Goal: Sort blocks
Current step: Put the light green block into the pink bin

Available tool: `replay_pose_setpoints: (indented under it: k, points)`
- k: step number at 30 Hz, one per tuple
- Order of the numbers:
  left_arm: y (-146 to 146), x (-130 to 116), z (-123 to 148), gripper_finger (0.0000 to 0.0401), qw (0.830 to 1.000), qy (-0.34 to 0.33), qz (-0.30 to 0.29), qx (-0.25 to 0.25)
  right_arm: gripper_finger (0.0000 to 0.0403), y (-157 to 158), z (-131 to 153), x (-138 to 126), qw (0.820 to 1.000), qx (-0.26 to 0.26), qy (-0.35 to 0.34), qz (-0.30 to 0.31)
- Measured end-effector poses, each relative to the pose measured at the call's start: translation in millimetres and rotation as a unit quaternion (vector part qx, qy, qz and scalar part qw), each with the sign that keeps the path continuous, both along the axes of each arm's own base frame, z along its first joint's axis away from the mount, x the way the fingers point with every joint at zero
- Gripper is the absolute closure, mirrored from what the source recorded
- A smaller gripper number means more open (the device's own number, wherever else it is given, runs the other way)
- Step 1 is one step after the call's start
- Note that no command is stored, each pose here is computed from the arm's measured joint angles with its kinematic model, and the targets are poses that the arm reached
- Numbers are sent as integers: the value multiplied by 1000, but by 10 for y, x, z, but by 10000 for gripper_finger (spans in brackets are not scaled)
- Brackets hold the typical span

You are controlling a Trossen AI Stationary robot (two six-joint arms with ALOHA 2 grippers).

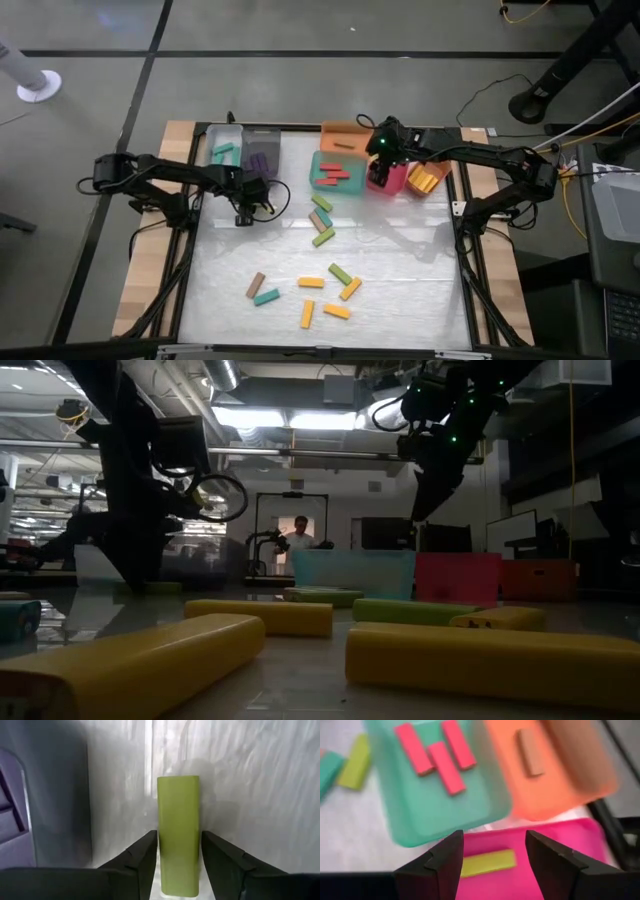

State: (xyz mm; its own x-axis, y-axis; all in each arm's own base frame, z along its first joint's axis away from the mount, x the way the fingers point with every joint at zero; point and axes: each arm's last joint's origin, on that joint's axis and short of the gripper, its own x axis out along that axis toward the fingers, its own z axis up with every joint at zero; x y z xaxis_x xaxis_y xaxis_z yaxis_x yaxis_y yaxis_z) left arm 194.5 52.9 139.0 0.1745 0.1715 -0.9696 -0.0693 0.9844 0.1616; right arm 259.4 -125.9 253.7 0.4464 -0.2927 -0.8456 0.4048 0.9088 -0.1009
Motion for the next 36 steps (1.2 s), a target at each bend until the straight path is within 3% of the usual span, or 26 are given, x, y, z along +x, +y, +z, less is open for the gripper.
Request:
replay_pose_setpoints:
  k: [6, 10, 13, 21, 25, 29, 32, 36]
  points:
    - [-5, 4, 3, 274, 1000, -4, 17, -13, 189, 23, 114, 38, 998, 45, -30, 34]
    - [-6, 60, 113, 318, 998, -38, 35, -39, 189, 19, 342, 88, 996, 53, -62, 41]
    - [-4, 140, 236, 325, 994, -74, 42, -67, 189, 82, 519, 167, 992, 54, -97, 66]
    - [-17, 353, 531, 322, 972, -155, 39, -171, 189, 599, 741, 457, 967, 24, -177, 183]
    - [-28, 518, 728, 313, 939, -238, 7, -247, 189, 964, 756, 527, 945, -2, -177, 276]
    - [-26, 701, 953, 315, 884, -350, -34, -309, 189, 1263, 765, 549, 923, -25, -177, 341]
    - [-24, 794, 1100, 314, 847, -416, -39, -329, 189, 1431, 774, 604, 911, -42, -195, 362]
    - [-68, 853, 1211, 311, 819, -459, -45, -342, 189, 1562, 787, 705, 895, -69, -229, 376]
